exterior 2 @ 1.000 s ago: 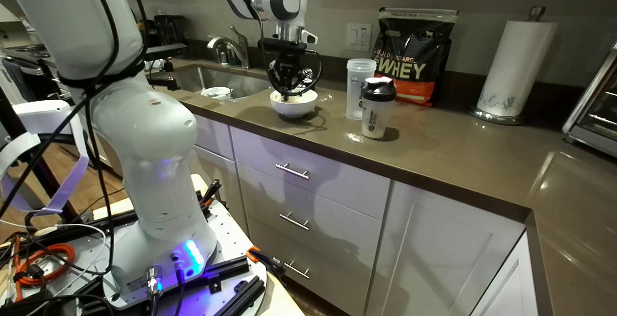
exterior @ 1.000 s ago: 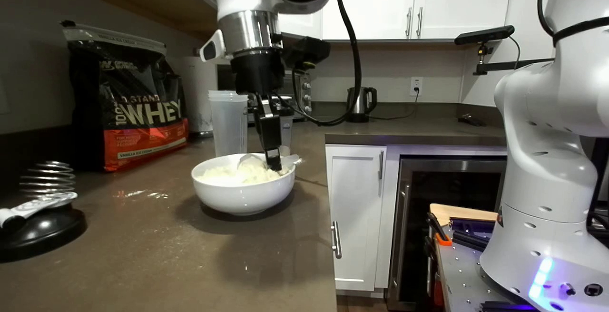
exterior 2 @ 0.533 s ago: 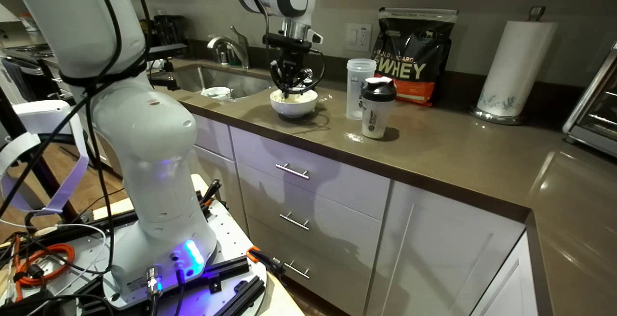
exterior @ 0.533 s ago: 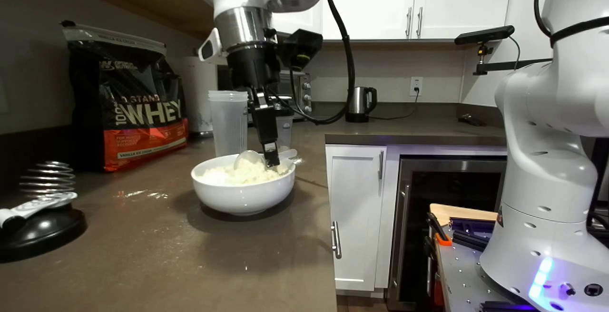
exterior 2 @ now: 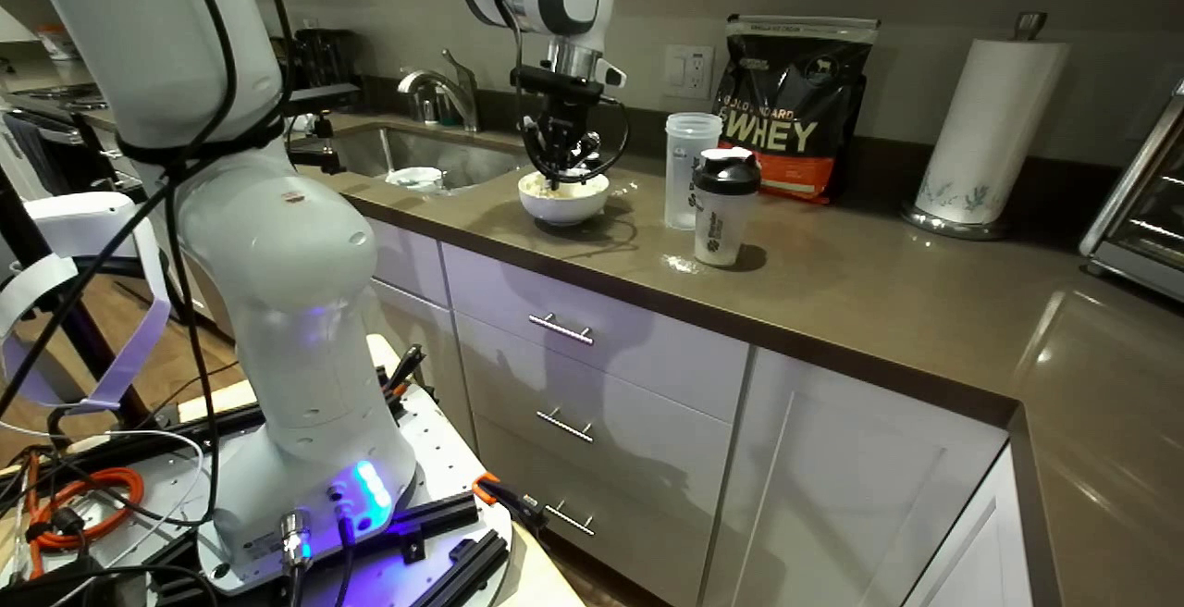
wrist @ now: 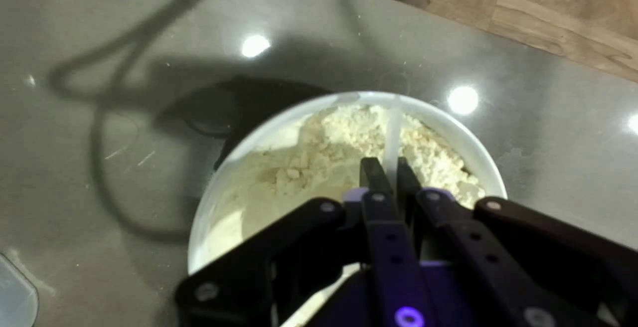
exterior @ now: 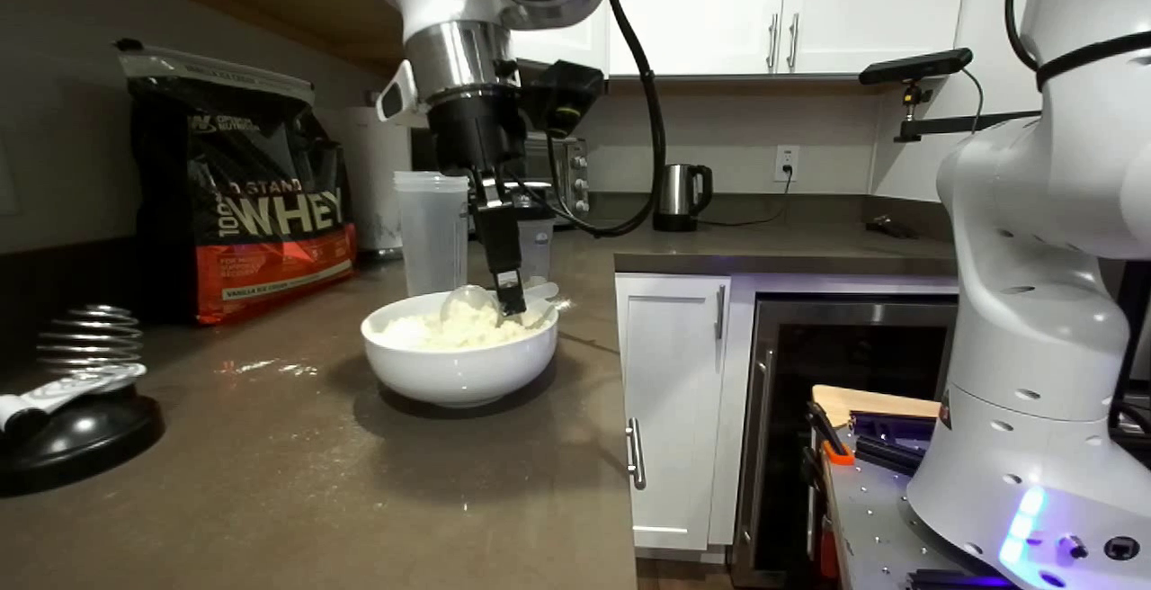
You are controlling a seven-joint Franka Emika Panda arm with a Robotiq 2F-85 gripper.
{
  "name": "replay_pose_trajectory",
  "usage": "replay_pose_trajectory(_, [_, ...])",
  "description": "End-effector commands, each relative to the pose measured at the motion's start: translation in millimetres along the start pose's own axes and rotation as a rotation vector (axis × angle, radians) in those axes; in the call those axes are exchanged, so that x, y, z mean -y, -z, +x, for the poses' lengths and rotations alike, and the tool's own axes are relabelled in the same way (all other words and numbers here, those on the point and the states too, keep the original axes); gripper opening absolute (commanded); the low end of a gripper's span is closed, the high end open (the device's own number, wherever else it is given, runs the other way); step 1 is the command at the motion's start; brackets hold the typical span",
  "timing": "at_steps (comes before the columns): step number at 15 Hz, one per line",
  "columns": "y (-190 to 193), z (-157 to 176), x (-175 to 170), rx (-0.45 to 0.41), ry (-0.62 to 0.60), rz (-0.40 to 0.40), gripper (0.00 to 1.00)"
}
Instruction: Get one scoop of the contents in the white bowl and put in the open clear cup
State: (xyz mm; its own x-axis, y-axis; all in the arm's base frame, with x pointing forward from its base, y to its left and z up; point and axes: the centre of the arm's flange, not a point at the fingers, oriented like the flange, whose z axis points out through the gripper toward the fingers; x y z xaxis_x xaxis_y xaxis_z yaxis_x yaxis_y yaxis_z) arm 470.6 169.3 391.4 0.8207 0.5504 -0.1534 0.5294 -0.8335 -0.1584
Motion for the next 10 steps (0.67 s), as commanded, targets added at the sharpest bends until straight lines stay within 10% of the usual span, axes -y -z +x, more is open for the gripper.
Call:
replay_pose_trajectory(1, [3.8, 1.6, -0.2, 0.012, 0.015, 0.041, 0.02])
replay_pose_trajectory(10, [-1.5, 4.0, 8.6, 0.029, 0.032, 0.053, 0.02])
